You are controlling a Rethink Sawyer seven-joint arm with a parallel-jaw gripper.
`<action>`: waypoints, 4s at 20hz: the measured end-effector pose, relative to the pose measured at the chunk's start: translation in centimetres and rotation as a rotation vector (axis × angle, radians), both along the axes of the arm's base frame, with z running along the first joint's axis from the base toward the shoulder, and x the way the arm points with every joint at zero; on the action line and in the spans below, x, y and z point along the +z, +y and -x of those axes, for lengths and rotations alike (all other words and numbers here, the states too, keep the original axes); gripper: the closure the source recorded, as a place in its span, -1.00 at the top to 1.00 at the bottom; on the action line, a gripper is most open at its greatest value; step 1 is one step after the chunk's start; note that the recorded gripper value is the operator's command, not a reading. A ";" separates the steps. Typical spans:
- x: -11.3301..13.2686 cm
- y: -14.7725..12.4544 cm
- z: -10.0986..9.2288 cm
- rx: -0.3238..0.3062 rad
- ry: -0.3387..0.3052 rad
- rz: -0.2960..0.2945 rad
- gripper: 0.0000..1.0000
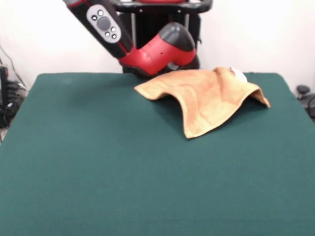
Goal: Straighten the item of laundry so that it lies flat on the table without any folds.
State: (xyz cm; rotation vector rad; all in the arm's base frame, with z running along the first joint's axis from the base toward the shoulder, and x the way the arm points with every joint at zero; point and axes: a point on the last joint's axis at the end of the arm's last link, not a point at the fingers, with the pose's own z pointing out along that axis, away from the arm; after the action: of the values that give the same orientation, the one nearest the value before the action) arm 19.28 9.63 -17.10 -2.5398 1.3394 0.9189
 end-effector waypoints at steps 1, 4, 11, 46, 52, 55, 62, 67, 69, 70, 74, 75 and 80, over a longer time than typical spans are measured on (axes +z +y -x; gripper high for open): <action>0.0 -0.1 0.3 -0.003 -0.013 0.014 1.00; -0.4 -0.1 -0.1 -0.036 -0.117 0.052 1.00; 1.4 0.5 -0.9 -0.120 -0.359 0.008 1.00; 5.1 0.0 -1.4 -0.160 -0.353 0.050 1.00; 5.2 0.0 -1.4 -0.162 -0.352 0.053 1.00; 5.2 0.0 -1.4 -0.162 -0.351 0.053 1.00; 5.2 0.0 -1.4 -0.163 -0.351 0.053 -1.00; 5.6 -0.2 -1.7 -0.173 -0.354 0.056 -1.00; 6.1 -0.6 -2.0 -0.186 -0.358 0.059 -1.00; 6.2 -0.6 -2.0 -0.190 -0.358 0.060 -1.00; 7.4 -1.9 -2.6 -0.231 -0.355 0.077 -1.00; 7.7 -2.2 -2.6 -0.237 -0.349 0.081 -1.00; 8.6 -3.2 -2.4 -0.251 -0.322 0.097 -1.00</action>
State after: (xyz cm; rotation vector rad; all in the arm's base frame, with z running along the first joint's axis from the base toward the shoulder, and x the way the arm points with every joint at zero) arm 21.64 6.42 -8.52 -2.3779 1.5775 0.3896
